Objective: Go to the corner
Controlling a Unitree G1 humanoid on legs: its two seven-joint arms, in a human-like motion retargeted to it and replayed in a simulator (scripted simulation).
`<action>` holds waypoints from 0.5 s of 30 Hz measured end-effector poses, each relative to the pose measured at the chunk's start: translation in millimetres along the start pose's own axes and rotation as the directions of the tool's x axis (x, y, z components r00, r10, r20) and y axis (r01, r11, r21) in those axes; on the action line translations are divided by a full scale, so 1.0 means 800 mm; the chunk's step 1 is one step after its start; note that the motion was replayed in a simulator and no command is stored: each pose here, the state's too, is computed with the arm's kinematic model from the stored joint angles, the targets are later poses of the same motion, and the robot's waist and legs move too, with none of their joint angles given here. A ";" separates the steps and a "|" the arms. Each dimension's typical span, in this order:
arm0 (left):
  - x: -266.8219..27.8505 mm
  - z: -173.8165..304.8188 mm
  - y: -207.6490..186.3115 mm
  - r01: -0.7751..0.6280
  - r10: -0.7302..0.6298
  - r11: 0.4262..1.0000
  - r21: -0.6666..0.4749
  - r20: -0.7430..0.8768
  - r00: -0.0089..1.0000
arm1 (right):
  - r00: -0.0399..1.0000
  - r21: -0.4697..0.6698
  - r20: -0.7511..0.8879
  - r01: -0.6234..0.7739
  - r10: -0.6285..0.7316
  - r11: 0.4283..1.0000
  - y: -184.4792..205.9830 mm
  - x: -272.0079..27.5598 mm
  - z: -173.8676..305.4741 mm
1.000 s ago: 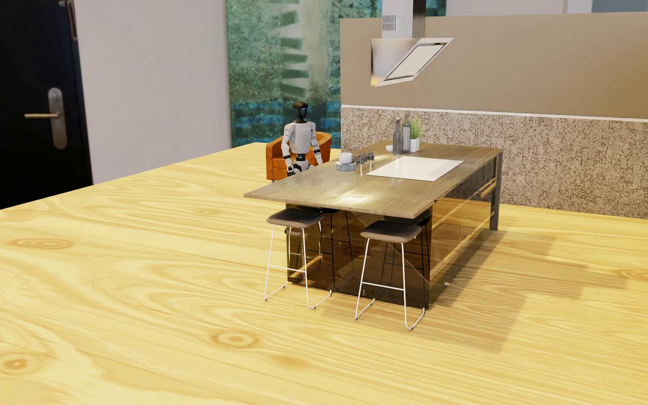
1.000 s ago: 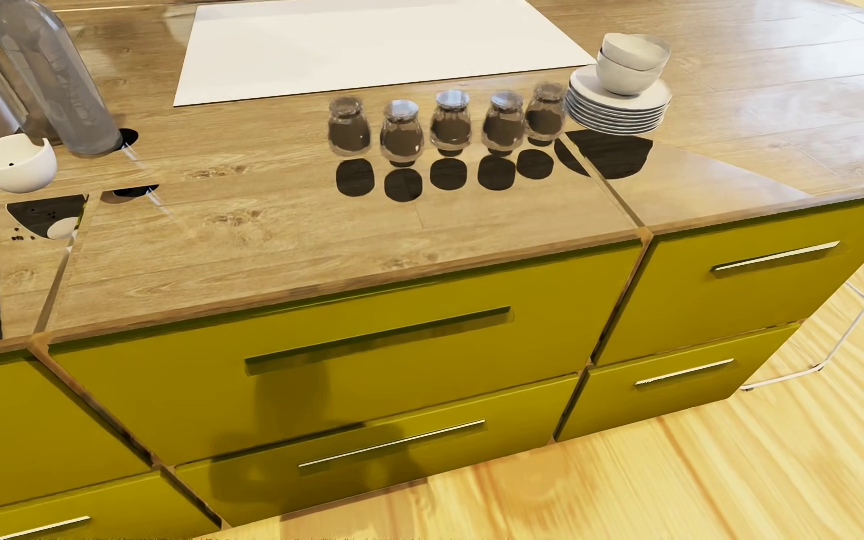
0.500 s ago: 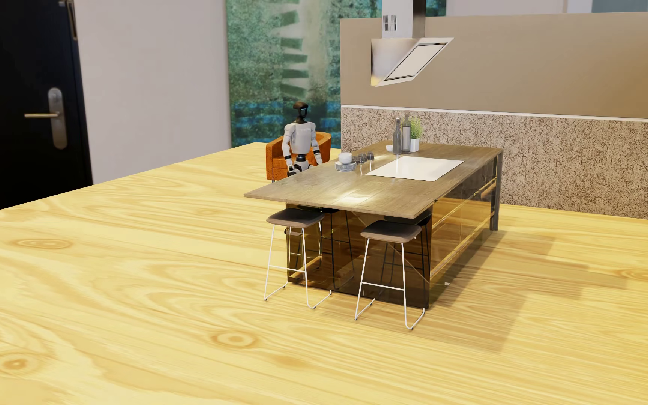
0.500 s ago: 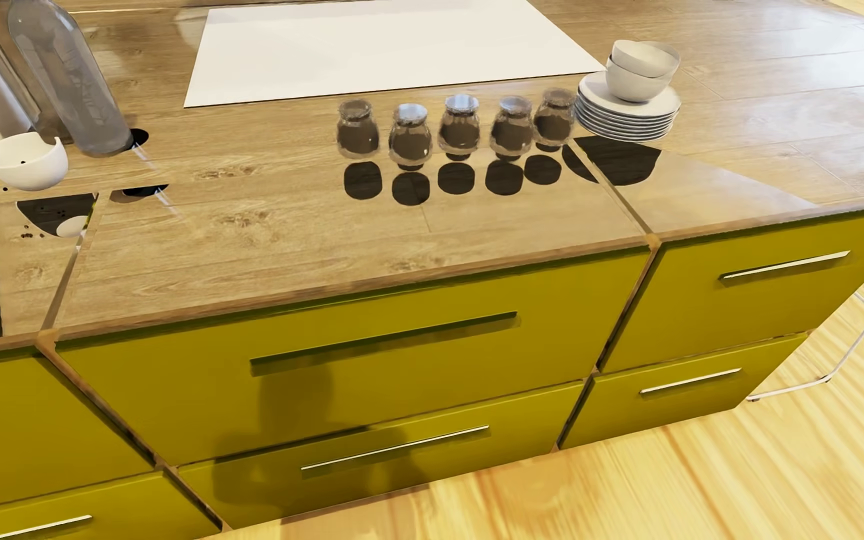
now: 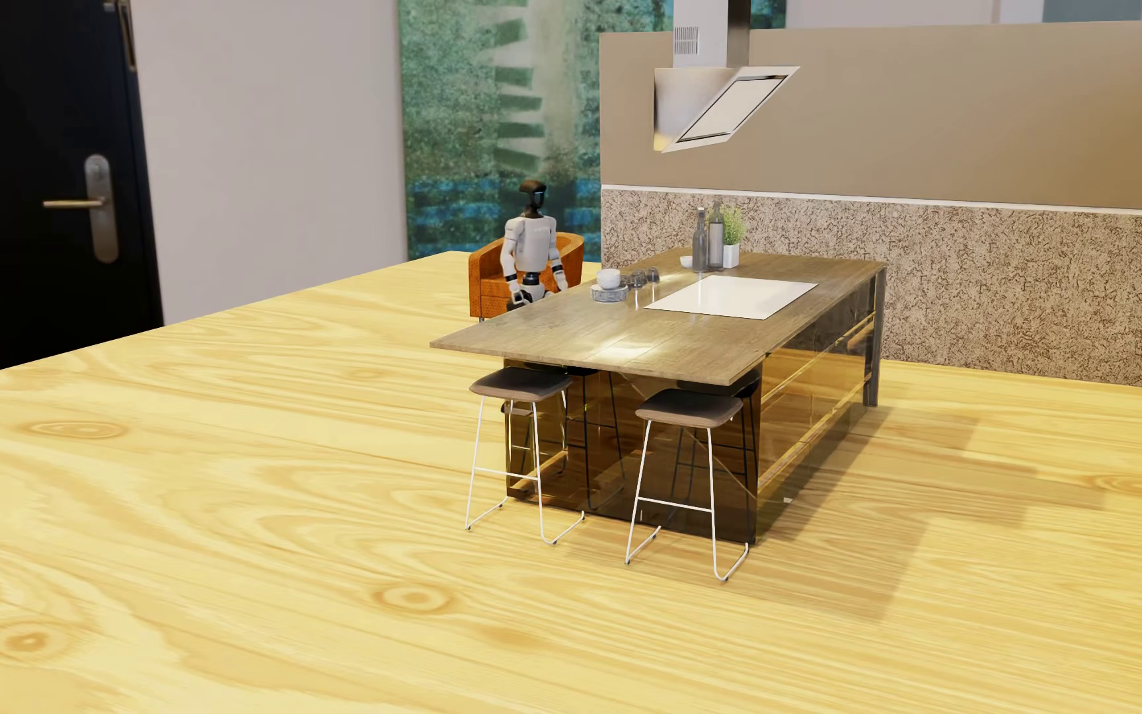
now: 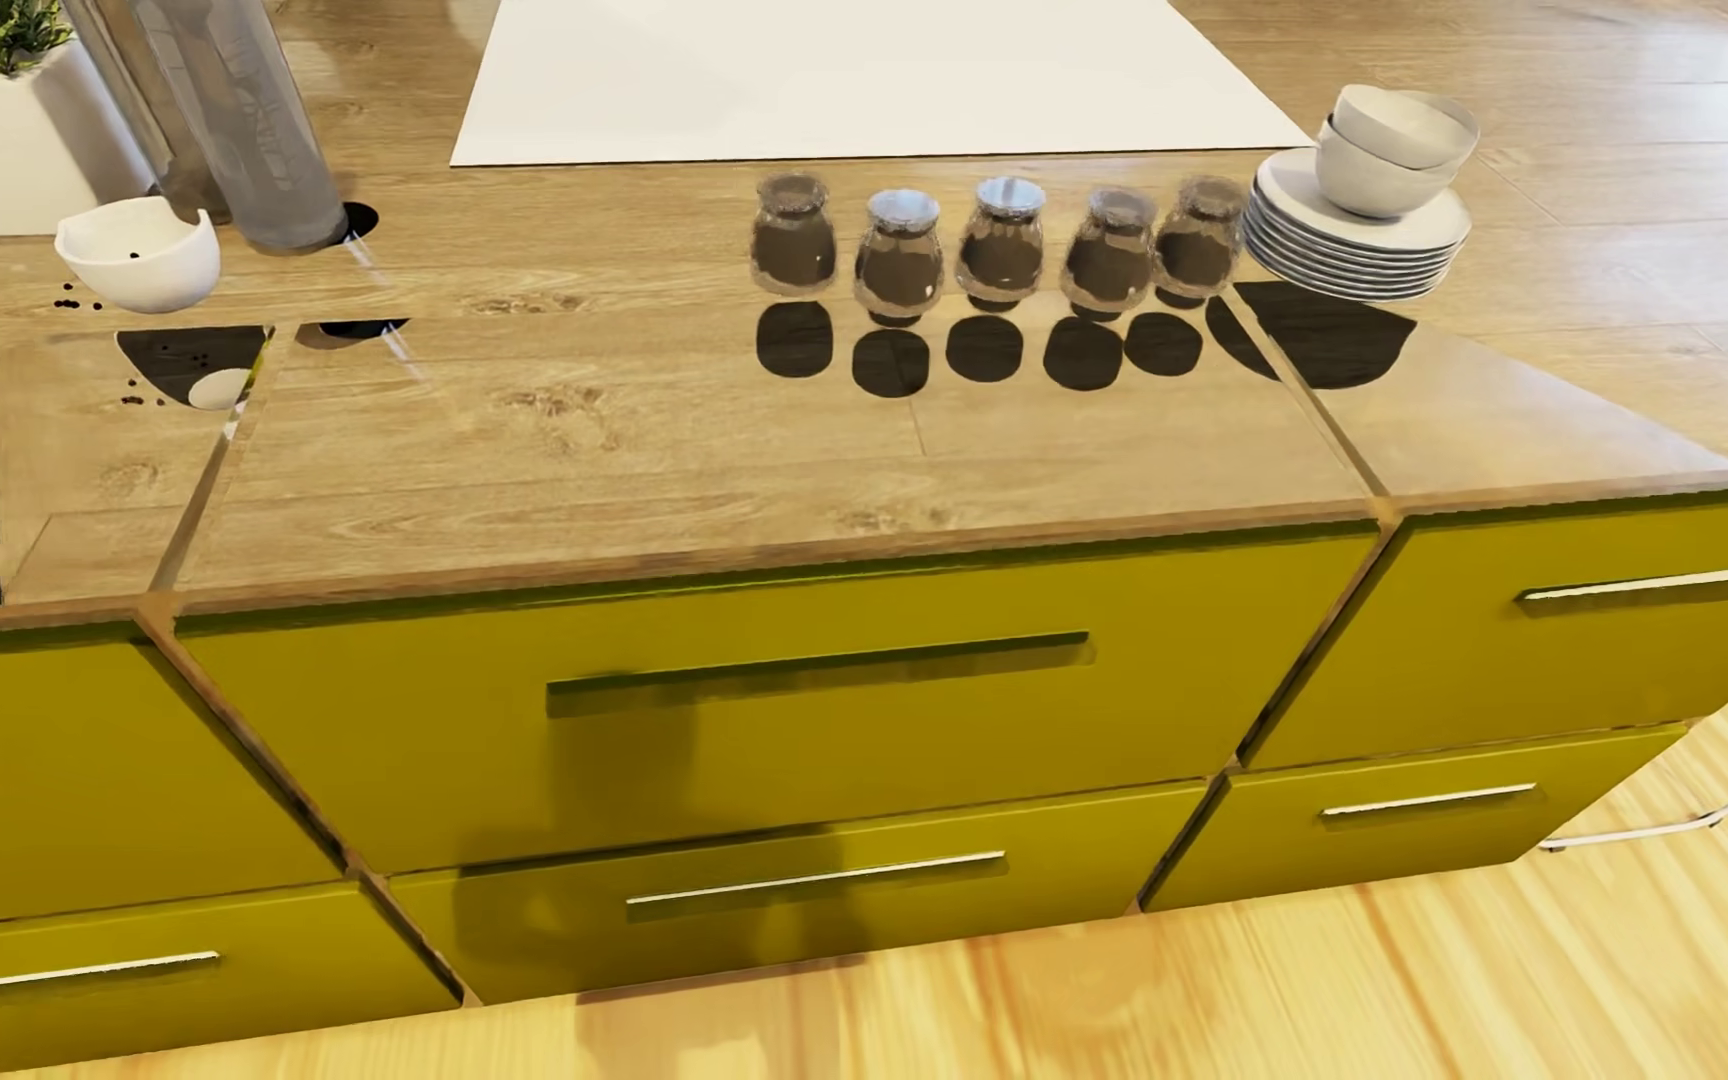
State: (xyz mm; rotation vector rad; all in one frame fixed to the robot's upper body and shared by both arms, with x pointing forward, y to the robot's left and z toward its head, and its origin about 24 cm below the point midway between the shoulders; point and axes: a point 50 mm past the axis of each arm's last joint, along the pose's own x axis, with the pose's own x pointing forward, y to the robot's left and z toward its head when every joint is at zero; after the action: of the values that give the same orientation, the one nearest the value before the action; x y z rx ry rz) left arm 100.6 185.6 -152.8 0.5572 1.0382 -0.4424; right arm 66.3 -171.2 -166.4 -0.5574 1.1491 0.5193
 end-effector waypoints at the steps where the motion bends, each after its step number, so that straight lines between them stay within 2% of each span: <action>1: -0.001 -0.002 -0.001 0.002 -0.002 1.000 0.002 -0.004 1.000 | 1.000 -0.016 0.008 -0.007 0.007 1.000 0.002 0.000 0.001; 15: -0.001 -0.004 -0.004 0.010 -0.010 1.000 0.008 -0.009 1.000 | 1.000 -0.003 0.002 -0.002 0.002 1.000 0.001 -0.001 -0.001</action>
State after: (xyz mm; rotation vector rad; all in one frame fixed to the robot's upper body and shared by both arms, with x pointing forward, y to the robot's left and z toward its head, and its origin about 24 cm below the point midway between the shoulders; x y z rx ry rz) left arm 96.2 185.4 -153.9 0.5622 1.0487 -0.4535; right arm 65.4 -171.0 -166.2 -0.5578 1.1473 0.5234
